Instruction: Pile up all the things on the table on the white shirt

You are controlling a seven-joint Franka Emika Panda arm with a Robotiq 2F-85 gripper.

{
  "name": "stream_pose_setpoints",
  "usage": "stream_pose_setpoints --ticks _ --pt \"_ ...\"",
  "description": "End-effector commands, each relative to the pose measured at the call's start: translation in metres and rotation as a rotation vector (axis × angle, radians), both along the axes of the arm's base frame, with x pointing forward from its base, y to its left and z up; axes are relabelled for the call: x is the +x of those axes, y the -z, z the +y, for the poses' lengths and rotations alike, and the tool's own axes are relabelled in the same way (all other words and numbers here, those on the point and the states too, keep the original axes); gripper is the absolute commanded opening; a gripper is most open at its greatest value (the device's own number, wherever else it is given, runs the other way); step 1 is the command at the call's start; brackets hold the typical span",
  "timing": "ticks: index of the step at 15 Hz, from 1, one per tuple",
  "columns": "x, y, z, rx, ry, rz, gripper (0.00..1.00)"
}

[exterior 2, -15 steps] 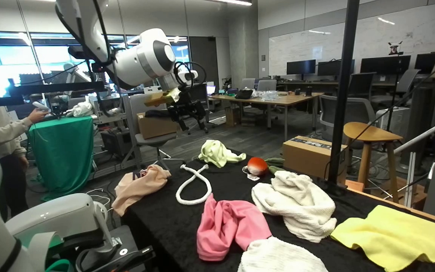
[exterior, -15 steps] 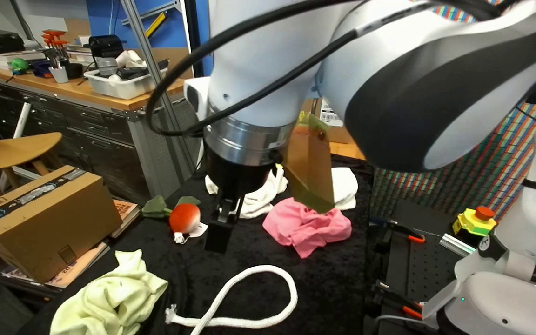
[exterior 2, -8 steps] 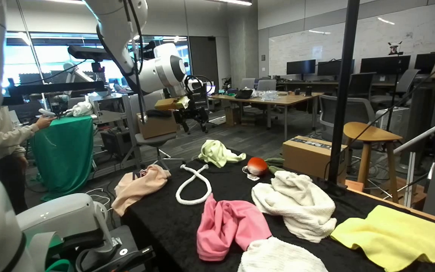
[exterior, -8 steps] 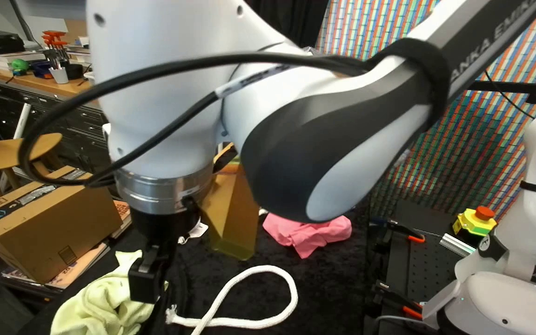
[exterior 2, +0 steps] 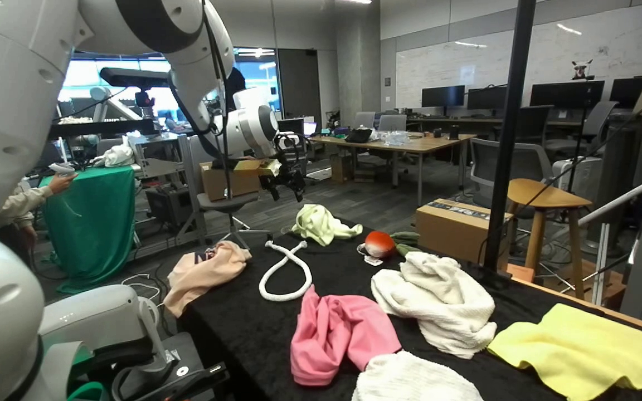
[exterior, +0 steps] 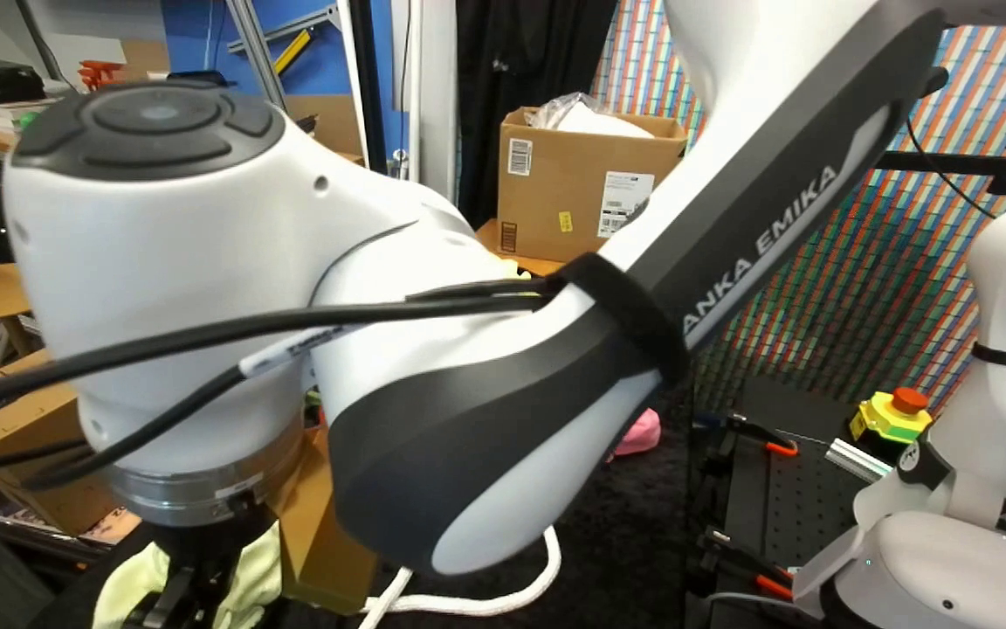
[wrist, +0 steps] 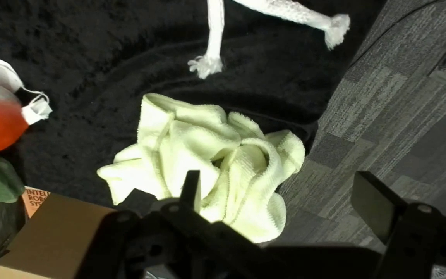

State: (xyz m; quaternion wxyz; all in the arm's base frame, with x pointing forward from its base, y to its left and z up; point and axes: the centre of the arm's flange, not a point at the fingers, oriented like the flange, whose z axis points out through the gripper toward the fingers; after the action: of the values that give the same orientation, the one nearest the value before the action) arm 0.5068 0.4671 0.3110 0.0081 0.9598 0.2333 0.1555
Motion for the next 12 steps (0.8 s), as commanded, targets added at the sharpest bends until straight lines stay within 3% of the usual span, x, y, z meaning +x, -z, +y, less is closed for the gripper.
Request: stream_pose_setpoints --ticks 1,4,12 --pt "0.013 0.011 0.028 0.057 0.049 -0.049 1.0" --pt "0.017 0.02 0.039 0.075 0.08 -0.07 1.0" --pt "0.039 0.065 0.05 0.028 0.135 -0.061 1.0"
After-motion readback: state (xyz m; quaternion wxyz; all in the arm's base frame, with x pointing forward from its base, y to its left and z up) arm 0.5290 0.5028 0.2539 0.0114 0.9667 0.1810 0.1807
